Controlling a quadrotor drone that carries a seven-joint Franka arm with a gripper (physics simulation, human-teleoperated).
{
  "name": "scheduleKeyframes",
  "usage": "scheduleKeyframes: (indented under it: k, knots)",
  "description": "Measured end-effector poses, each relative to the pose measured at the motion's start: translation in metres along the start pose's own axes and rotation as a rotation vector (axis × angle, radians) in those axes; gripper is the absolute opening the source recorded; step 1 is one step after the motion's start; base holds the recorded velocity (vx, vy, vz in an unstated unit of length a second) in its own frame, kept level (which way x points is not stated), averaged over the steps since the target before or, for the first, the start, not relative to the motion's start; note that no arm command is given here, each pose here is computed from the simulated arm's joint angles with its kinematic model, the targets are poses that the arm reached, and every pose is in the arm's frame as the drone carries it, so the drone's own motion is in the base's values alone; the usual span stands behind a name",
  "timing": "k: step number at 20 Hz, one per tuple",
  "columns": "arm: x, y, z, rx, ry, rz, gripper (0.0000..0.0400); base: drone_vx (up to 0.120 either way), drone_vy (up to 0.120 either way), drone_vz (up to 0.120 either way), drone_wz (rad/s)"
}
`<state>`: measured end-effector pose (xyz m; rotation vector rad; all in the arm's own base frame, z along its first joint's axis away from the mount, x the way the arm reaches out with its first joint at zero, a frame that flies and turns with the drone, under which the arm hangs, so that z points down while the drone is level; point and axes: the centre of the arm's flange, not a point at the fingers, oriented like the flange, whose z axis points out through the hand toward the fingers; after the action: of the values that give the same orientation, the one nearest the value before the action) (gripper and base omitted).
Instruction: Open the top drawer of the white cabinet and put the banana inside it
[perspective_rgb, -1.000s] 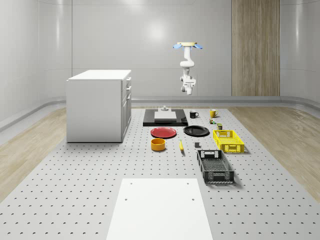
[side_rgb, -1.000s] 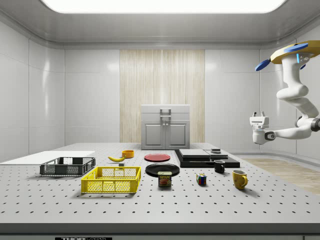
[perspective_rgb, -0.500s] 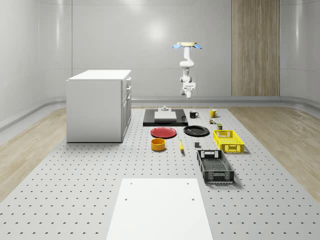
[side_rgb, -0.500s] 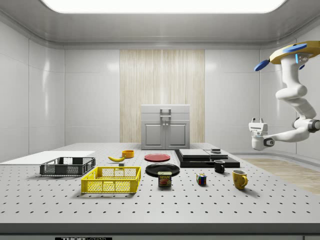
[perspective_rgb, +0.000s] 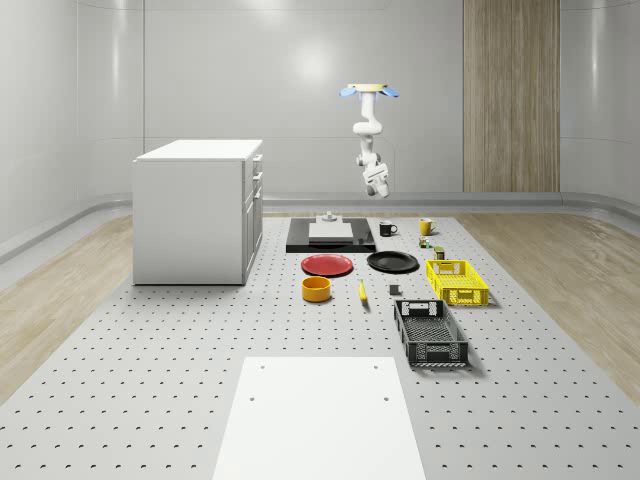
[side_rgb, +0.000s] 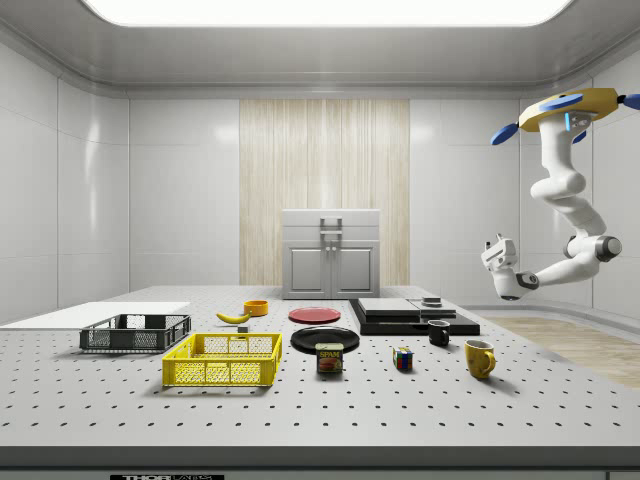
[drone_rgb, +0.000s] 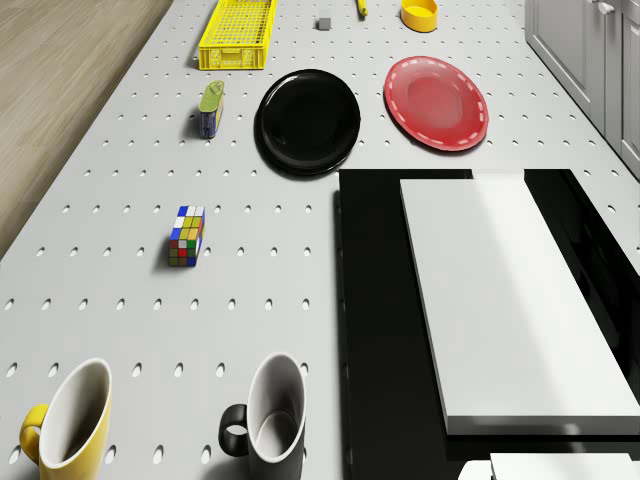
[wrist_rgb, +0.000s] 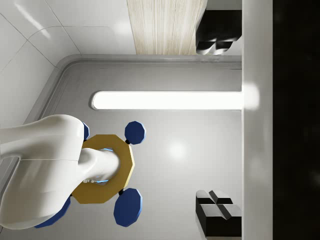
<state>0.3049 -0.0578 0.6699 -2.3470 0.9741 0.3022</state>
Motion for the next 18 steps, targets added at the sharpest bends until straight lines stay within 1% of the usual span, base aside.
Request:
scheduleKeyframes:
  k: [2,3,5,7,11,18]
  knots:
    - [0.018,0.018,0.003,0.180,-0.184,0.001,0.0400,0.120,-0.120,0.120,0.000]
    - [0.025,0.025,0.006,0.255,-0.260,0.001,0.0400,0.120,-0.120,0.120,0.000]
    - [0.036,0.035,0.013,0.373,-0.380,0.002,0.0400,0.120,-0.120,0.120,0.000]
    - [0.043,0.042,0.019,0.459,-0.467,0.002,0.0400,0.120,-0.120,0.120,0.000]
    - [0.051,0.050,0.029,0.562,-0.572,0.003,0.0400,0.120,-0.120,0.120,0.000]
    - [0.056,0.054,0.036,0.633,-0.644,0.003,0.0400,0.120,-0.120,0.120,0.000]
